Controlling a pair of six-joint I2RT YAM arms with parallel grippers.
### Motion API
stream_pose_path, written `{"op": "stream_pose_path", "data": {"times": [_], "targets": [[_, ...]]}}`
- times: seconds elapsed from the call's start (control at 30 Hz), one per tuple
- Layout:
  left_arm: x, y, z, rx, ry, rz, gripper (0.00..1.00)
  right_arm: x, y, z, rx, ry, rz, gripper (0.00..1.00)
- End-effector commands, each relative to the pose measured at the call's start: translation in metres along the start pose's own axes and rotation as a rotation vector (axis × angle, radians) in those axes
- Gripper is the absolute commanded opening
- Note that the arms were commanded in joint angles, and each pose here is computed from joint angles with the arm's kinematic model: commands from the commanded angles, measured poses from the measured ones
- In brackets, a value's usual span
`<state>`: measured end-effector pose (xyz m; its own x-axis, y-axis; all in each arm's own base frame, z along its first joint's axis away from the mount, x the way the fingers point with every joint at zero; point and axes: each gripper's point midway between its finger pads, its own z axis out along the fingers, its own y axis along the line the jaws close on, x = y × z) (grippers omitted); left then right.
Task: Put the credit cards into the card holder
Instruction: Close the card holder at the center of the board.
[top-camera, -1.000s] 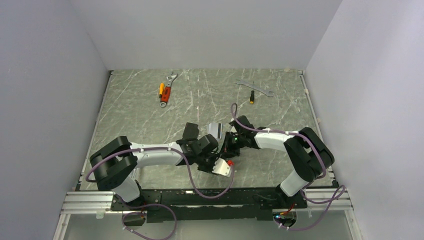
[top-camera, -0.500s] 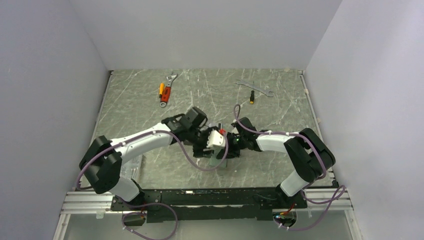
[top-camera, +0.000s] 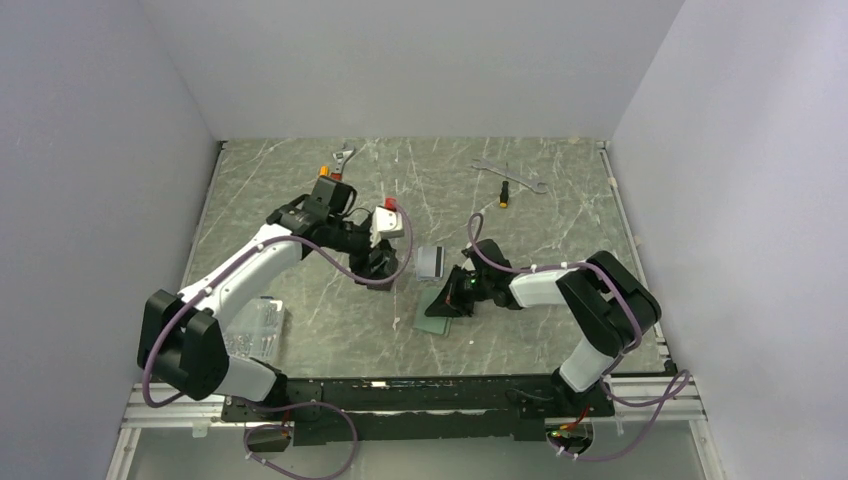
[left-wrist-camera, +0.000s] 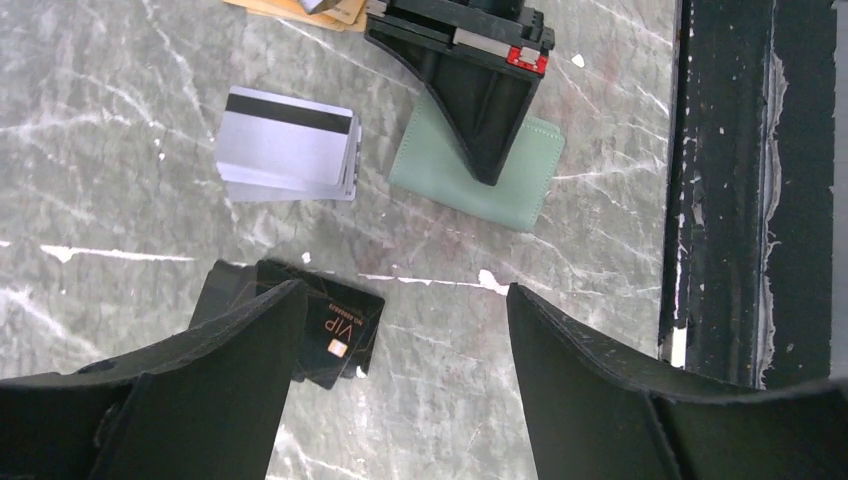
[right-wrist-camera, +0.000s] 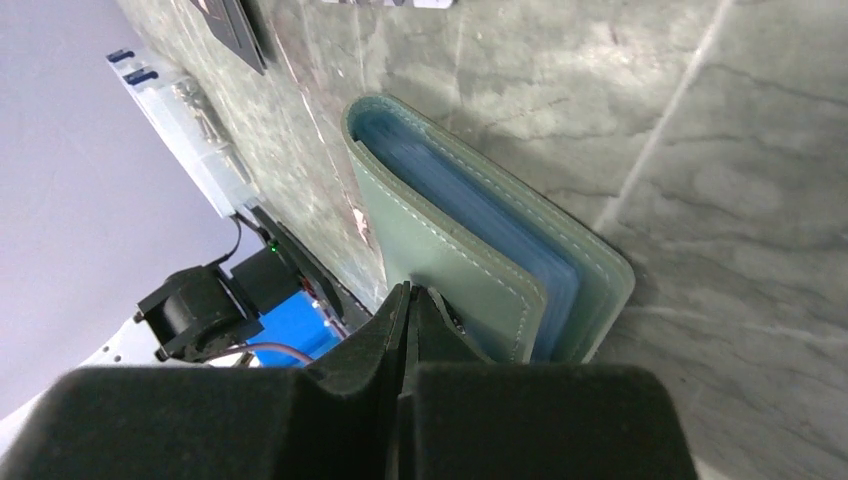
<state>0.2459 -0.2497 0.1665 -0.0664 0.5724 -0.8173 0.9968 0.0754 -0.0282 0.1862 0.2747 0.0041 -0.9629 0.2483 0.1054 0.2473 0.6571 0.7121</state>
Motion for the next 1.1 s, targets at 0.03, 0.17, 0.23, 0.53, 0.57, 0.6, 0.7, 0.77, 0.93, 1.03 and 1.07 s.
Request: {"op": "stream_pose_path", "data": {"times": [0.03,0.17,0.23,0.53,0.57,0.6,0.7,0.77,0.93,1.03,1.07], "targets": [[-0.017,-0.006,-0.027,-0.018,-0.088,-0.041,0.82,0.017,-0.198,-0.024,0.738,-0.181,0.065,0.00],[-0.014,0.000,-0.037,-0.058,-0.092,-0.089,0.99,0.015,-0.187,-0.025,0.695,-0.201,0.043,0.00],[-0.010,0.004,-0.043,-0.063,-0.090,-0.125,1.00,0.007,-0.165,-0.023,0.645,-0.220,0.005,0.00],[0.019,0.027,-0.066,-0.171,-0.070,-0.222,0.99,-0.030,-0.052,-0.025,0.505,-0.336,-0.203,0.29],[0.024,0.030,-0.068,-0.191,-0.070,-0.240,0.99,-0.033,-0.040,-0.027,0.489,-0.347,-0.227,0.34],[0.026,0.033,-0.073,-0.215,-0.073,-0.258,0.99,-0.036,-0.028,-0.029,0.472,-0.360,-0.254,0.41],[0.036,0.043,-0.086,-0.270,-0.093,-0.318,0.99,-0.040,0.007,-0.033,0.406,-0.390,-0.330,0.57],[0.043,0.050,-0.094,-0.307,-0.105,-0.363,0.99,-0.044,0.024,-0.035,0.391,-0.399,-0.363,0.65],[0.059,0.054,-0.111,-0.351,-0.116,-0.427,0.99,-0.046,0.049,-0.035,0.353,-0.400,-0.410,0.79],[0.068,0.052,-0.119,-0.376,-0.123,-0.448,0.99,-0.044,0.067,-0.035,0.307,-0.401,-0.441,0.81],[0.069,0.051,-0.120,-0.383,-0.122,-0.446,0.99,-0.043,0.075,-0.035,0.285,-0.396,-0.453,0.82]]}}
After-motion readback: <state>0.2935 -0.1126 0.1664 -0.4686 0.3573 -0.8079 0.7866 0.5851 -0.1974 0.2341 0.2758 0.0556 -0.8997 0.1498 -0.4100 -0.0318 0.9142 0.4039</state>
